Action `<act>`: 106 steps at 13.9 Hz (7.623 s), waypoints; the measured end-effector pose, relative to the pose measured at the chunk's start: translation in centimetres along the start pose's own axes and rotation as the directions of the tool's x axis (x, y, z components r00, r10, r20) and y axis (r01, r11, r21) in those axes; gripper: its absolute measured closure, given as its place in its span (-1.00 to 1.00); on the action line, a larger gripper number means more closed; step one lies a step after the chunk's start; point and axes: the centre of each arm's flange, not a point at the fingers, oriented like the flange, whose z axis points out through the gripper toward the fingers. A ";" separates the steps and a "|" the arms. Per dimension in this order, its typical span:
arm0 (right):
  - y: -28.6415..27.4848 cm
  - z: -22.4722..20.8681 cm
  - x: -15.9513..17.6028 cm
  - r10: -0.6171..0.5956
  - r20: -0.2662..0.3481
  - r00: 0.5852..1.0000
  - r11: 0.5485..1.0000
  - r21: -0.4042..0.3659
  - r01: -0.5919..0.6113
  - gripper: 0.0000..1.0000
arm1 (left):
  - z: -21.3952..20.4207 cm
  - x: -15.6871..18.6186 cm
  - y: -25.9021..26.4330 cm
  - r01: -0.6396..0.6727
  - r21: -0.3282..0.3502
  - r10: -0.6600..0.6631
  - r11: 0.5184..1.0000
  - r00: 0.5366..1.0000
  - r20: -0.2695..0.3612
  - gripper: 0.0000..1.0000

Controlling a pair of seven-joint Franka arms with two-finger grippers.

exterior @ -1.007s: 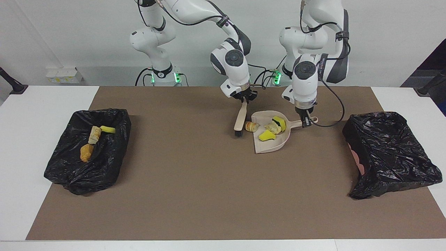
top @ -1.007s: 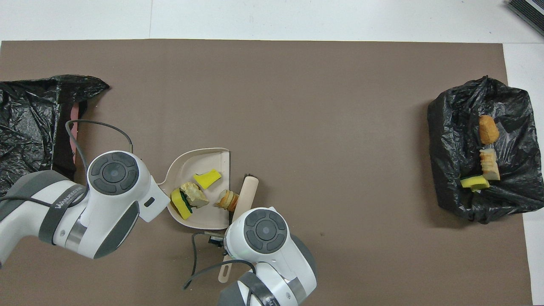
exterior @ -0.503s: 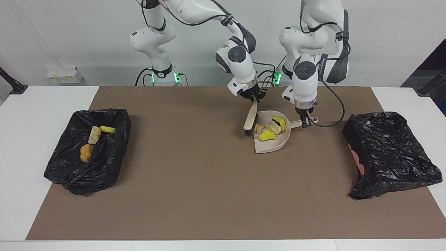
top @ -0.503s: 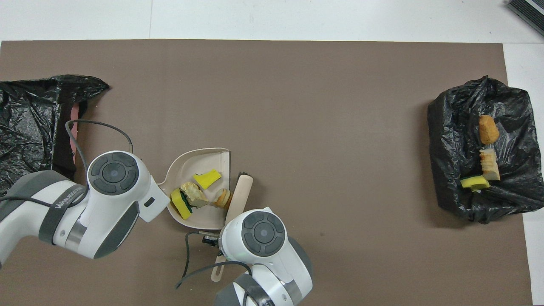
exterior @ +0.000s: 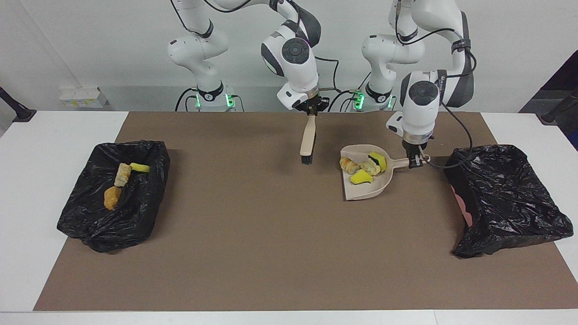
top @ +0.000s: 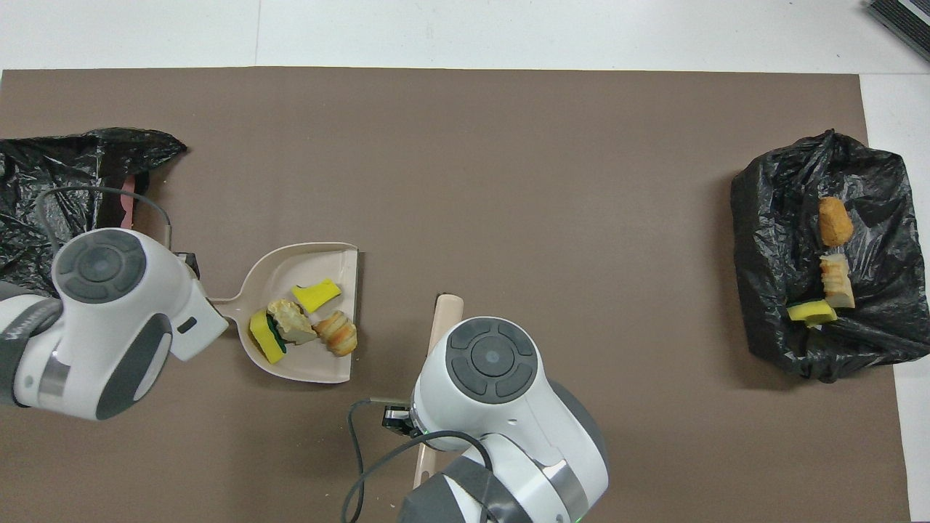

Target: Sweep and dump trash in bin

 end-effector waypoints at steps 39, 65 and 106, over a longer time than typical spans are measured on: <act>21.5 -21.9 11.8 -0.157 -0.173 0.972 0.968 -0.220 0.117 -1.00 | -14.4 -30.5 -7.0 0.115 0.067 -0.127 0.991 0.664 0.737 0.37; 35.2 -30.9 11.0 -0.132 -0.268 0.954 0.978 -0.190 0.082 -1.00 | -10.6 20.0 -5.2 0.974 -0.177 -0.987 0.144 0.155 0.052 0.37; 35.6 -30.5 10.4 -0.126 -0.227 0.966 0.979 -0.187 0.084 -1.00 | -24.9 -10.2 -0.8 0.969 -0.220 -0.993 0.116 0.106 -0.058 -1.00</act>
